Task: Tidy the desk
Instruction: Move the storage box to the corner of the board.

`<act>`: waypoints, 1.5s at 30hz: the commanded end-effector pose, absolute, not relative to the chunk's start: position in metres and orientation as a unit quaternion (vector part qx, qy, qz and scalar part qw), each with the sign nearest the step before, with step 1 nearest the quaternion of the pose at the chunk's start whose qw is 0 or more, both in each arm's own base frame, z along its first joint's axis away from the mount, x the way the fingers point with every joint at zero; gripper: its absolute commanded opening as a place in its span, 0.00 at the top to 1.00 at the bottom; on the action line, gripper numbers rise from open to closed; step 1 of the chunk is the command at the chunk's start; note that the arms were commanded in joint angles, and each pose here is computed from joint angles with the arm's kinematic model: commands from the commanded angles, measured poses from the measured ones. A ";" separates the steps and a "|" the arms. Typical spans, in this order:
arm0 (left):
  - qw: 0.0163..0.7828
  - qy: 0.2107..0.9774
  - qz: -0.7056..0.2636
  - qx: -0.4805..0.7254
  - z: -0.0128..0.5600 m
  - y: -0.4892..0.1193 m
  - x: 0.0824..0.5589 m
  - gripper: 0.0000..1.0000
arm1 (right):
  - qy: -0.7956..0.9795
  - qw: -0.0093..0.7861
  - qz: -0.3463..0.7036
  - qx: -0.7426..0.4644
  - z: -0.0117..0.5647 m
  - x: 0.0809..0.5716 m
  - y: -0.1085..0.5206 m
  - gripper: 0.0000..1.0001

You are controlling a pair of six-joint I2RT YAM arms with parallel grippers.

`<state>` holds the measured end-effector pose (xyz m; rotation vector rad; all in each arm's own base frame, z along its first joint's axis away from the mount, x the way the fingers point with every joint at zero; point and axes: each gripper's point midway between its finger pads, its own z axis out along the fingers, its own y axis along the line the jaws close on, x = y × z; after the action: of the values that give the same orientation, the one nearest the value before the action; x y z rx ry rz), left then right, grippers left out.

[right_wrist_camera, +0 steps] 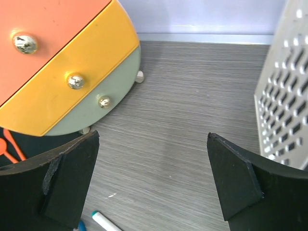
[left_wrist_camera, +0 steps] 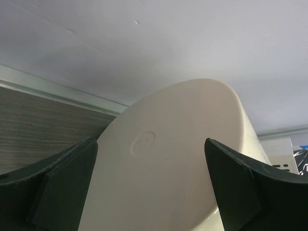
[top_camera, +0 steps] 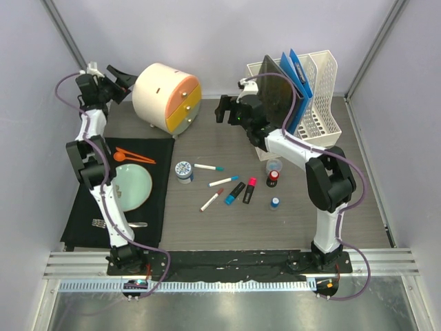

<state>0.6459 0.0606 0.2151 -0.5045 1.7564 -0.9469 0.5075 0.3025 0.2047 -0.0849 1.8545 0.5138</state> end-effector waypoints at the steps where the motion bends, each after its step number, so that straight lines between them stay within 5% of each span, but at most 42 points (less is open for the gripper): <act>1: 0.490 0.746 -0.423 -0.156 0.214 0.025 0.645 0.01 | 0.759 0.609 0.229 -0.022 0.250 0.506 0.294 0.01; 21: 0.466 0.763 -0.435 -0.112 0.213 -0.021 0.647 0.00 | 0.749 0.593 0.291 -0.045 0.270 0.553 0.341 0.00; 45: 0.458 0.764 -0.451 -0.058 0.234 -0.076 0.642 0.00 | 0.683 0.667 0.284 -0.090 0.350 0.499 0.306 0.00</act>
<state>0.6536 -0.0688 0.2064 -0.2200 1.9070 -1.1342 0.5071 0.3184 0.2602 -0.2006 1.7696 0.6417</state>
